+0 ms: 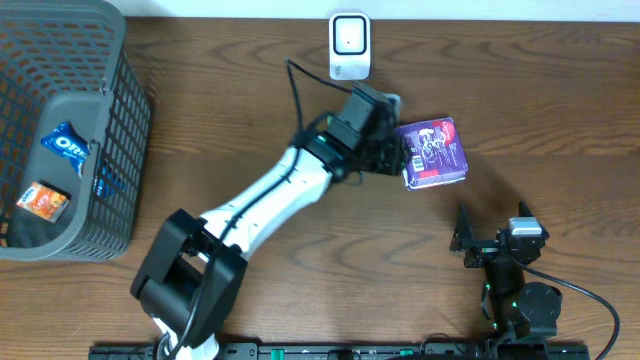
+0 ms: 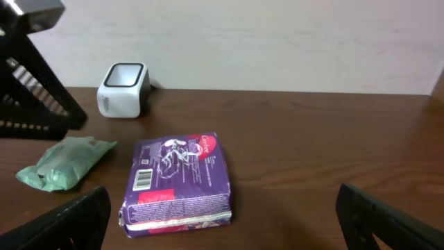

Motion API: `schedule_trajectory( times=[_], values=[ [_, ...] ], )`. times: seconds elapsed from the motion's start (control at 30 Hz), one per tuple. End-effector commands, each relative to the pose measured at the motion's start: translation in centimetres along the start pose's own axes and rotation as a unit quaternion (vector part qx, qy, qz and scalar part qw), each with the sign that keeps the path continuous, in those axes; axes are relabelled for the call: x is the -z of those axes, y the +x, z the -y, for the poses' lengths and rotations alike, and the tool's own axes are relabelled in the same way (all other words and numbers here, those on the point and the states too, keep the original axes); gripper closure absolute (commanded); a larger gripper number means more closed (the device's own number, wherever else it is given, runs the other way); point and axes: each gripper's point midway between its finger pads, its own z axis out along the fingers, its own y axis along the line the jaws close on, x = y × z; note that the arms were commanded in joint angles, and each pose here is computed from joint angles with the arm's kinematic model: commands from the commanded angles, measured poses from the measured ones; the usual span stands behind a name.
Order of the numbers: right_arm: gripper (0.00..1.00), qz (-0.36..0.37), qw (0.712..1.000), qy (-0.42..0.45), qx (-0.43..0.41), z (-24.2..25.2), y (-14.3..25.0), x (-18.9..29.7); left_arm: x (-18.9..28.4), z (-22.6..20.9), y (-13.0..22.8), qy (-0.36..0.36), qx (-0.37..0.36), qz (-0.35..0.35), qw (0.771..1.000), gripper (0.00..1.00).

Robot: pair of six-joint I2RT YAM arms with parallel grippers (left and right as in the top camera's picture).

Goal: Scan the item barcode

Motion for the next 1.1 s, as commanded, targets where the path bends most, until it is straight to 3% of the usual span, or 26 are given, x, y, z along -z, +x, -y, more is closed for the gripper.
schedule_trajectory(
  times=[0.0,0.23,0.33,0.83,0.93,1.07],
  values=[
    [0.01,0.0,1.0,-0.004,0.004,-0.2,0.1,0.0,-0.5,-3.0,-1.3,-0.085,0.038,0.047,0.995,0.47],
    [0.01,0.0,1.0,-0.003,0.004,-0.2,0.1,0.0,-4.8,-4.8,-2.5,-0.074,0.101,0.081,0.989,0.46],
    [0.01,0.0,1.0,-0.003,0.004,-0.2,0.1,0.0,-7.4,-3.9,-1.3,-0.021,0.104,0.053,0.993,0.46],
    [0.01,0.0,1.0,-0.003,0.004,-0.2,0.1,0.0,-10.3,-5.1,0.1,-0.016,0.111,0.039,0.993,0.47],
    [0.01,0.0,1.0,-0.003,0.004,-0.2,0.1,0.0,-10.7,-5.7,0.2,-0.025,0.112,0.042,0.993,0.55],
    [0.01,0.0,1.0,-0.003,0.004,-0.2,0.1,0.0,-10.7,-6.2,-0.2,-0.038,0.111,0.054,0.992,0.85]
  ],
)
